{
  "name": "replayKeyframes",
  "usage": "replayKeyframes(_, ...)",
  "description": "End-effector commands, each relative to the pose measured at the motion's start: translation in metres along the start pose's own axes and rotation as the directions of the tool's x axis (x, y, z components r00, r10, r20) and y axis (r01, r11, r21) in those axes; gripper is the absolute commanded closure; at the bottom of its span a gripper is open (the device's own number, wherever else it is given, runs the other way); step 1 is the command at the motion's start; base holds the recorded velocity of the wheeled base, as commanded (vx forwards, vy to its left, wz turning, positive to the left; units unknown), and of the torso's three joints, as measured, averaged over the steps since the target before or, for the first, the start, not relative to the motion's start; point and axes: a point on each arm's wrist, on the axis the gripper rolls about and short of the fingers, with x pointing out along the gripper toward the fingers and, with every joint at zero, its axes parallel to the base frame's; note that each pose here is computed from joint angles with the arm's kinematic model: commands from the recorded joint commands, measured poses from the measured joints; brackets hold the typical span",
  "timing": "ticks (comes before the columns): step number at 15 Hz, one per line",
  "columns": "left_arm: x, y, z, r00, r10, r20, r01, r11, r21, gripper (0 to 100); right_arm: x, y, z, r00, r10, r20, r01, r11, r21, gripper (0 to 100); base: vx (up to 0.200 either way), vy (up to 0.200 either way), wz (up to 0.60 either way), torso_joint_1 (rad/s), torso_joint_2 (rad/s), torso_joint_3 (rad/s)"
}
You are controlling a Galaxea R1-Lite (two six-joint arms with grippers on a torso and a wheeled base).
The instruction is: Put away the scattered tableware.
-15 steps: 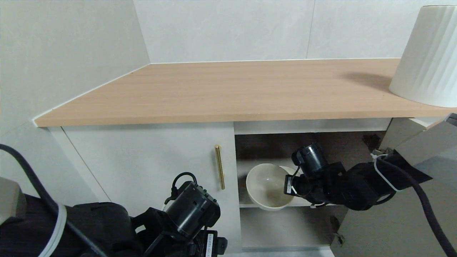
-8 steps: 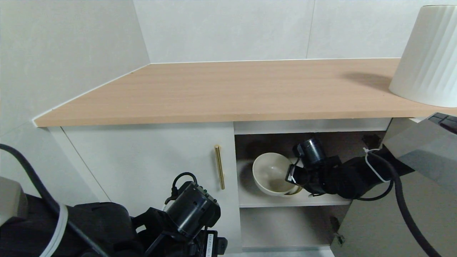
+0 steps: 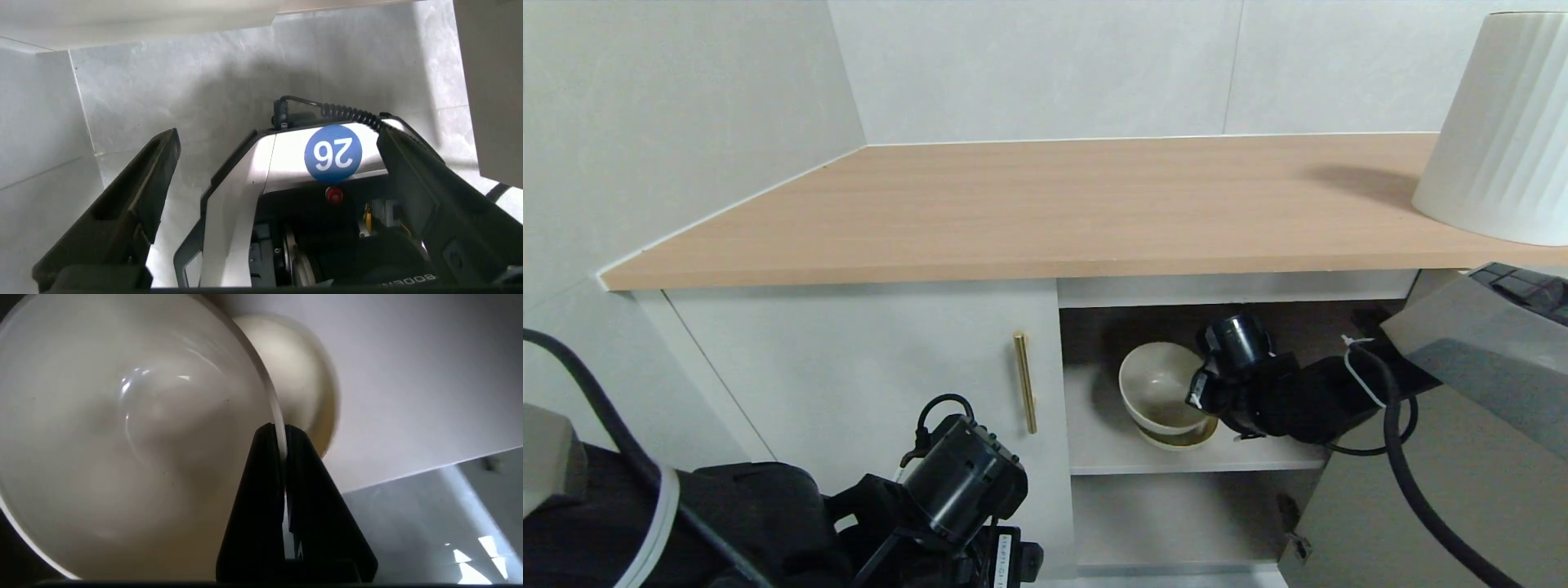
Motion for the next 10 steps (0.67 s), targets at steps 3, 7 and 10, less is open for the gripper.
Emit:
replayKeyframes(3, 0.000, 0.000, 0.000, 1.000, 0.001, -0.001, -0.001, 1.000, 0.000, 0, 0.020, -0.008, -0.003, 0.998, -0.069, 0.011, 0.069, 0.998, -0.005, 100, 0.000, 0.000, 0.00, 0.000, 0.00, 0.000)
replayKeyframes(7, 0.000, 0.000, 0.000, 1.000, 0.001, -0.001, -0.001, 1.000, -0.001, 0, 0.028, -0.010, -0.005, 0.995, -0.095, 0.020, 0.096, 0.995, -0.017, 100, 0.000, 0.000, 0.00, 0.000, 0.00, 0.000)
replayKeyframes(10, 0.000, 0.000, 0.000, 1.000, 0.001, -0.001, -0.001, 1.000, -0.001, 0, 0.031, -0.011, -0.005, 0.995, -0.098, 0.022, 0.098, 0.995, -0.014, 100, 0.000, 0.000, 0.00, 0.000, 0.00, 0.000)
